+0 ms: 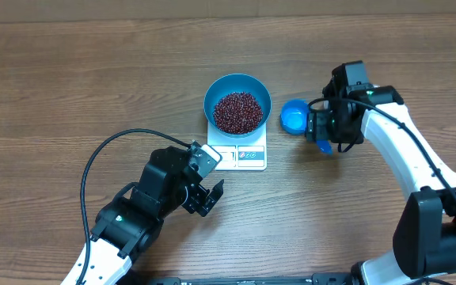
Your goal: Scoop item into bowl and weigh 150g on scale
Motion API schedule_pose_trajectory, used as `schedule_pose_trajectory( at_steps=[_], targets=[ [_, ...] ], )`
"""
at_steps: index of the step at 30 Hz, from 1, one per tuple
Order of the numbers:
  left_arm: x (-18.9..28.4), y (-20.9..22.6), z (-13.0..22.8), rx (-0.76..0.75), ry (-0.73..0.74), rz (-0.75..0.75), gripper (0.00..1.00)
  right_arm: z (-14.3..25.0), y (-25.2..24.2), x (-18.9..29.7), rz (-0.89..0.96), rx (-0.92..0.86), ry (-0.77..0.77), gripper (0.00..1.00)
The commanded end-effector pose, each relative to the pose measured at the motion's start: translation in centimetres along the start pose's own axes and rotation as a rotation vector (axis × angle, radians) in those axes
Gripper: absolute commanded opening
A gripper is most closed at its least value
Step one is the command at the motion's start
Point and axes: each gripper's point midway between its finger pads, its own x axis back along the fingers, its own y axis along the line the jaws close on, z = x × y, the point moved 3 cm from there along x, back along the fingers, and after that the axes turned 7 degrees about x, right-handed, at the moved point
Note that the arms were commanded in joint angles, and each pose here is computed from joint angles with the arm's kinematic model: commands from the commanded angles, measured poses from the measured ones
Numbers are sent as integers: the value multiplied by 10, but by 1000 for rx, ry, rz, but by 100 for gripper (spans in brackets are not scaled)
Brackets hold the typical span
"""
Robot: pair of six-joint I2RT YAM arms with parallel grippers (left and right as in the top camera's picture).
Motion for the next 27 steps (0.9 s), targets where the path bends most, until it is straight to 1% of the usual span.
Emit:
schedule_pose_trajectory(
  at_steps=[1, 14, 27],
  targets=[
    [0, -1, -1, 4, -5, 14, 100, 5, -1, -10, -10, 48, 8, 81],
    [0, -1, -1, 4, -5, 14, 99, 1, -1, -15, -9, 147, -20, 80],
    [0, -1, -1, 4, -5, 14, 100, 1, -1, -20, -9, 146, -13, 81]
  ],
)
